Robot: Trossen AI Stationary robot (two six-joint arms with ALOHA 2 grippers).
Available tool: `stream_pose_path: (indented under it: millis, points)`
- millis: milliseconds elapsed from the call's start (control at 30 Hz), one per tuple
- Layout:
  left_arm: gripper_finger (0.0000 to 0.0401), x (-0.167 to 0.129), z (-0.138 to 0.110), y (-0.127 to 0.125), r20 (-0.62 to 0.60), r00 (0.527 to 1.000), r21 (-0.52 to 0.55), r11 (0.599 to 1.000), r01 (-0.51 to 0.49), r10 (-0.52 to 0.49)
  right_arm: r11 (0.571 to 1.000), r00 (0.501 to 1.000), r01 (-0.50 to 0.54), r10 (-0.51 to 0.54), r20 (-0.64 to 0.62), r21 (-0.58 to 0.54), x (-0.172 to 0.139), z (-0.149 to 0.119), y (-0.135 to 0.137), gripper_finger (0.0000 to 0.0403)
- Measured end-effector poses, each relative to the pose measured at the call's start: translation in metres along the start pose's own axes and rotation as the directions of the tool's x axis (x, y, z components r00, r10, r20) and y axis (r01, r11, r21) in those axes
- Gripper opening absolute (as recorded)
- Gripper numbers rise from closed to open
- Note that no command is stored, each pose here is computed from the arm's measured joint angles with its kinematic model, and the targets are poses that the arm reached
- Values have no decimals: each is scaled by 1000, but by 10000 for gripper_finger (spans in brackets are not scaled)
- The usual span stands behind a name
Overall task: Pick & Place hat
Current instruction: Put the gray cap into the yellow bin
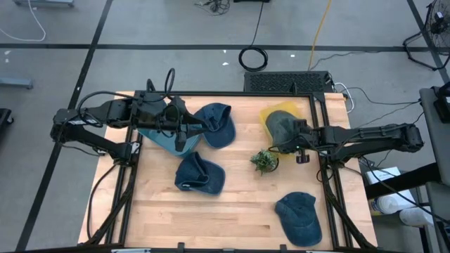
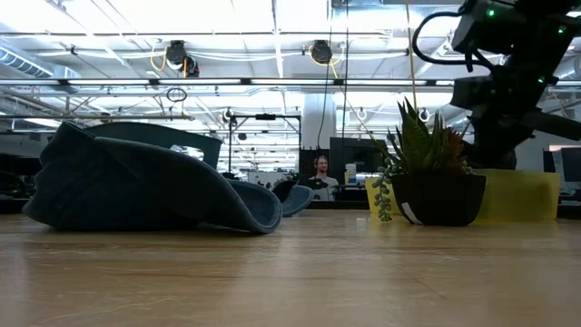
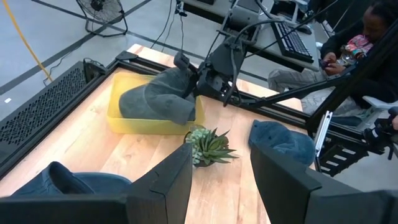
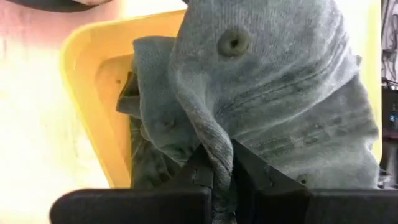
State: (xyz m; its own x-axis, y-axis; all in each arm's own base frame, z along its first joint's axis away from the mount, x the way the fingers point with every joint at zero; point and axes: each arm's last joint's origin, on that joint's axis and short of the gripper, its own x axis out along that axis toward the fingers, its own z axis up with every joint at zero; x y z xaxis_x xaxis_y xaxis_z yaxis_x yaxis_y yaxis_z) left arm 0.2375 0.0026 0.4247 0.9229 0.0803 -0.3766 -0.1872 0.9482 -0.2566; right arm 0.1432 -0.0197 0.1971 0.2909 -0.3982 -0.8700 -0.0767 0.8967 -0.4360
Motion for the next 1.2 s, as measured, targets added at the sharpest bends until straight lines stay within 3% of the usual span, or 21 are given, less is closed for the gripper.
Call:
stream_pose_path:
  millis: [200,433,933,1033,1200]
  points:
    - [170,0,0,0,0,1000,3,1000,0,0,992,993,-120,120,6,-28,7,-5,2,11]
    - [170,0,0,0,1,1000,-3,1000,0,0,993,993,-114,114,-17,-27,19,-12,3,16]
    - [170,0,1,0,7,1000,-11,1000,3,-2,996,995,-91,91,45,-3,9,-13,-1,232]
    - [170,0,1,0,7,1000,-11,1000,3,-3,996,995,-89,89,51,10,3,-12,-4,254]
    - [170,0,1,0,6,1000,0,1000,2,-2,995,995,-92,91,47,30,-9,-8,-10,256]
